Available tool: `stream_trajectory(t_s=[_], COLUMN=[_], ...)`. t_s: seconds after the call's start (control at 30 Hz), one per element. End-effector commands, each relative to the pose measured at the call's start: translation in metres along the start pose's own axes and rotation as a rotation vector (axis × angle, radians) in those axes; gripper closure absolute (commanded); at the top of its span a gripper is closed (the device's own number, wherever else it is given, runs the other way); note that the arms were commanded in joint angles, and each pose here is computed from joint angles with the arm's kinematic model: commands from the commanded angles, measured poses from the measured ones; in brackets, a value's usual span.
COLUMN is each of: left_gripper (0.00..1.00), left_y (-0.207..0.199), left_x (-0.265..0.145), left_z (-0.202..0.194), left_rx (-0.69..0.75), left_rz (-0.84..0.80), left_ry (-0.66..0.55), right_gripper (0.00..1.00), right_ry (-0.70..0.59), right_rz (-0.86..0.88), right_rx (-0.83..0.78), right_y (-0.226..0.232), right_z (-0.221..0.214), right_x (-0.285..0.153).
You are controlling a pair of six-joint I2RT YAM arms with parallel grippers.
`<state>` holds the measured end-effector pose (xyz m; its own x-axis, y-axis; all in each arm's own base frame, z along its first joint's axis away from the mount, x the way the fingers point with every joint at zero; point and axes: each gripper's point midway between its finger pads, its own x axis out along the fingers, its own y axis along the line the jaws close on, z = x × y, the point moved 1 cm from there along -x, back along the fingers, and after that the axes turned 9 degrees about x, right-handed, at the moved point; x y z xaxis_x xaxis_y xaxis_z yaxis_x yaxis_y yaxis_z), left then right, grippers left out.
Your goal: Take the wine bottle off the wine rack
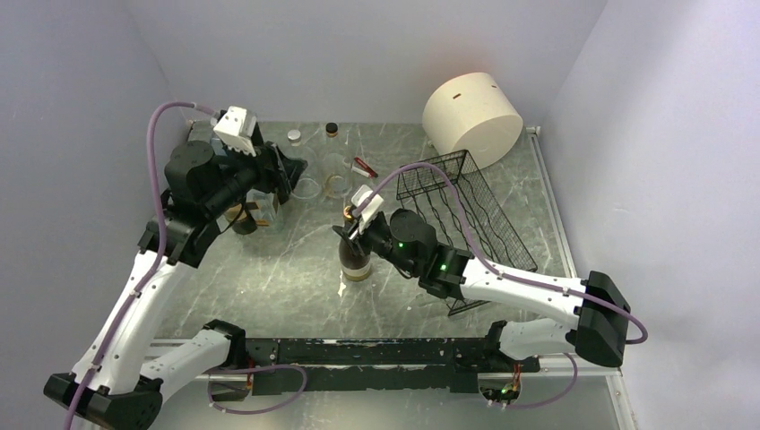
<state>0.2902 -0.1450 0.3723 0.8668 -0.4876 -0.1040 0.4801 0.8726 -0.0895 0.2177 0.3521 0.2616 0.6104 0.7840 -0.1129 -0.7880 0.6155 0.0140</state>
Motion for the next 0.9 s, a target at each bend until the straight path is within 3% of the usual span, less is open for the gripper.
stream_trajectory(t_s=[0.0,0.13,0.23,0.37,0.43,0.47,0.7,0.87], left_gripper=[0.18,0.14,0.08,0.09,0.09,0.09,0.06,0.05], left_y=[-0.026,-0.039,-0.049,-0.056,-0.062,-0.065,-0.111,-0.121], left_x=[-0.01,-0.021,-0.024,-0.024,-0.024,-0.023,-0.017,-0.017], left_z=[-0.006,0.004,0.012,0.014,0.012,0.01,-0.01,-0.029], left_rx=[-0.09,-0.122,-0.187,-0.202,-0.198,-0.198,-0.153,-0.076], left_rz=[-0.134,-0.196,-0.233,-0.243,-0.247,-0.251,-0.305,-0.201], left_ry=[0.104,0.091,0.083,0.112,0.119,0.123,0.167,0.229], right_gripper=[0.64,0.45,0.35,0.23,0.03,0.0,0.0,0.0], right_ry=[-0.115,-0.099,-0.095,-0.078,-0.069,-0.076,-0.091,-0.102], right_rz=[-0.031,-0.036,-0.034,-0.027,0.004,0.021,0.112,0.078], right_rx=[0.004,-0.014,-0.017,-0.026,-0.042,-0.059,-0.155,-0.151], right_y=[-0.009,-0.011,-0.011,-0.012,-0.009,-0.009,-0.006,-0.018], right_z=[0.026,0.023,0.023,0.021,0.02,0.023,0.021,0.024], right_x=[0.002,0.005,0.003,-0.008,-0.017,-0.025,-0.08,-0.117])
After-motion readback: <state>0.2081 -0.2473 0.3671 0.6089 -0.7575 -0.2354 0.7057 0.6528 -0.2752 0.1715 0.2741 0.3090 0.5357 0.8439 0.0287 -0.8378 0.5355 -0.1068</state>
